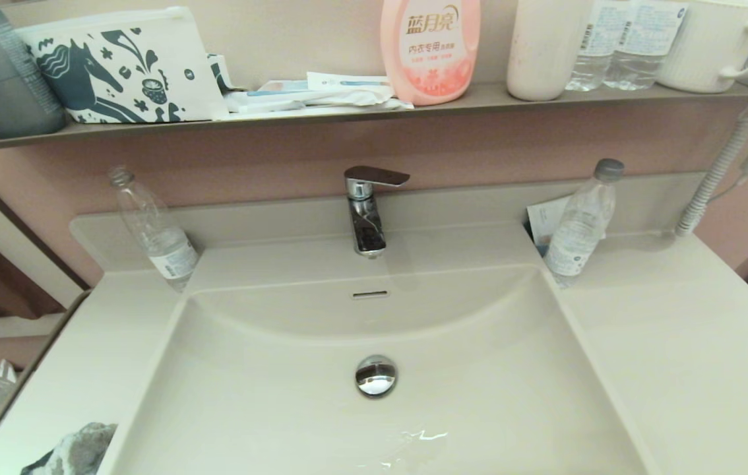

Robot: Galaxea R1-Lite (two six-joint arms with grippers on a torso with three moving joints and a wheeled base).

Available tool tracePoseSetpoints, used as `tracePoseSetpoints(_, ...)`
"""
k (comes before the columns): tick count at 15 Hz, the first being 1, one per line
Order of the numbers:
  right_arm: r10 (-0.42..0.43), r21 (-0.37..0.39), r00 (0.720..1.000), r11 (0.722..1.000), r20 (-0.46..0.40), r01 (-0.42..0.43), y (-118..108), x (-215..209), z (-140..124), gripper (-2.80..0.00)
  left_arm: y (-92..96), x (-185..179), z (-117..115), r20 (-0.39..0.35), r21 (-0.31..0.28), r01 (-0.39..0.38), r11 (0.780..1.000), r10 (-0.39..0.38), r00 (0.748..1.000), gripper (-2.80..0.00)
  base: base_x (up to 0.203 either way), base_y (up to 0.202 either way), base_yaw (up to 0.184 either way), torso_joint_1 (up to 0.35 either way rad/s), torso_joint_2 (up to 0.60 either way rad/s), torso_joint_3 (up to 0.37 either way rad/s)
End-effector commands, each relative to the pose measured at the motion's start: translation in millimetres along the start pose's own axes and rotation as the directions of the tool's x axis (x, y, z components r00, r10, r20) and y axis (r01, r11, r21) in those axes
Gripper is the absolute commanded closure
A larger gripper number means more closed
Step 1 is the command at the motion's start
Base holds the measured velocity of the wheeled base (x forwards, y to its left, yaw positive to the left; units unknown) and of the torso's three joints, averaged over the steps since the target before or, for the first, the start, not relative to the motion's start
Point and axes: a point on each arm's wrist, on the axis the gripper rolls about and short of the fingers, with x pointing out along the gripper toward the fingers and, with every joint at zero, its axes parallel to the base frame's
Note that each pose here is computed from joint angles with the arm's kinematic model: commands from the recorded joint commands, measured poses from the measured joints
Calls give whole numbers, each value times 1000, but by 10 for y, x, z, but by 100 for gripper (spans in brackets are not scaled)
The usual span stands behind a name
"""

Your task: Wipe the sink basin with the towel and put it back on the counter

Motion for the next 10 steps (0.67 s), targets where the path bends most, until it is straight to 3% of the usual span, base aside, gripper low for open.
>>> tracePoseSetpoints(1,1,0,1000,1000,-1,-1,0,1,1,0,0,0,-1,-1,-1,-1,1000,1,1000,0,0,0,0,0,0,0)
tracePoseSetpoints(10,0,0,1000,1000,-1,0,0,1,1,0,0,-1,2,0,1,-1,1000,1,1000,0,0,0,0,0,0,0)
